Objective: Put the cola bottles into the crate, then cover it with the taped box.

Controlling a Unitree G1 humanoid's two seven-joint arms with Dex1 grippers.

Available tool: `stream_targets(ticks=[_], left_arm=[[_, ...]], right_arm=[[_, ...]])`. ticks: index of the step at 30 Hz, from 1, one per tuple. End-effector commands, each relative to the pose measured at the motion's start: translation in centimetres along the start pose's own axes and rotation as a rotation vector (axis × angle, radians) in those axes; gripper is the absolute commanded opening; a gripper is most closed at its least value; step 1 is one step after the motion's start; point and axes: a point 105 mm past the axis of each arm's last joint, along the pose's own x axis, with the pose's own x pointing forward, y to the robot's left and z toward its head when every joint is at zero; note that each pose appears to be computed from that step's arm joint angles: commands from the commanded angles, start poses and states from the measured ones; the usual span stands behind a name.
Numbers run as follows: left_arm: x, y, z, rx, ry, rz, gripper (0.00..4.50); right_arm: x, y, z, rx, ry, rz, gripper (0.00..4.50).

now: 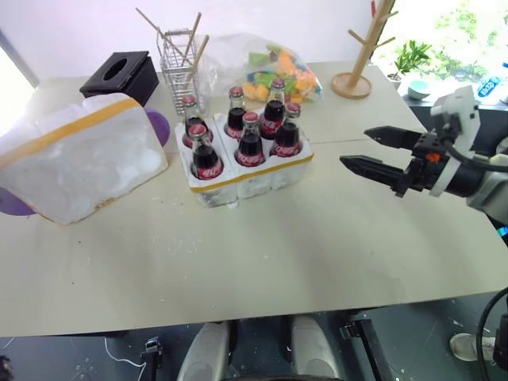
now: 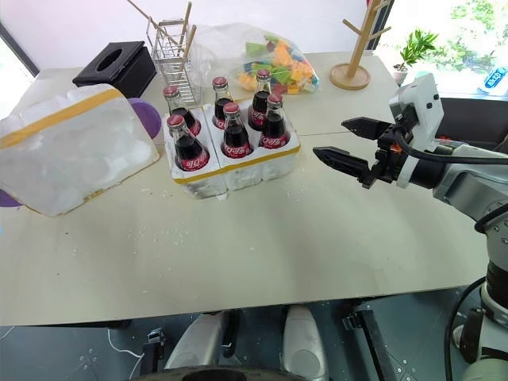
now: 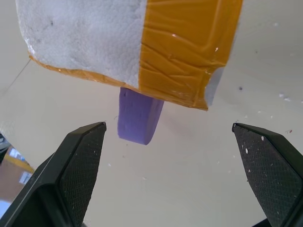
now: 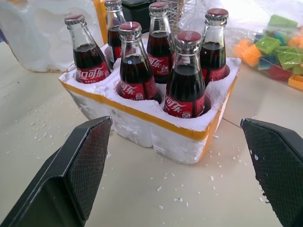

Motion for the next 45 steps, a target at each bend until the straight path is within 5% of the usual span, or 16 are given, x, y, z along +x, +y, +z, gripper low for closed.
stream_targets(ticks=[1,11,19,28,31,38,45], left_arm=[[0.9,0.2,-1.0,-0.002,0.061,0.026,4.5],[6.4,-0.2,-0.3,0.022,0.064,0.081,4.5],[4.2,-2.1,1.6,-0.044,0.016,-0.158,4.5],[4.4,-1.6,1.8,-0.035,0.001,-0.108,4.5],[4.7,-1.8,1.4,-0.033,0.017,-0.125,3.7],[5.1,-2.3,1.0,-0.042,0.023,-0.154,0.28],[6.0,-2.5,1.1,-0.033,0.016,-0.16,0.19]], right_arm=[[-0.6,-0.1,1.2,-0.039,-0.043,-0.011,4.45],[-0.9,-0.1,1.7,-0.046,-0.028,-0.003,4.45],[-1.0,0.1,1.2,-0.038,-0.029,-0.014,4.45],[-0.6,0.2,0.7,-0.028,-0.048,-0.021,4.45],[-0.6,0.1,0.8,-0.031,-0.049,-0.024,4.5],[-0.5,-0.3,1.0,-0.034,-0.049,-0.034,4.5],[-0.3,-0.3,1.2,-0.031,-0.059,-0.03,4.5]])
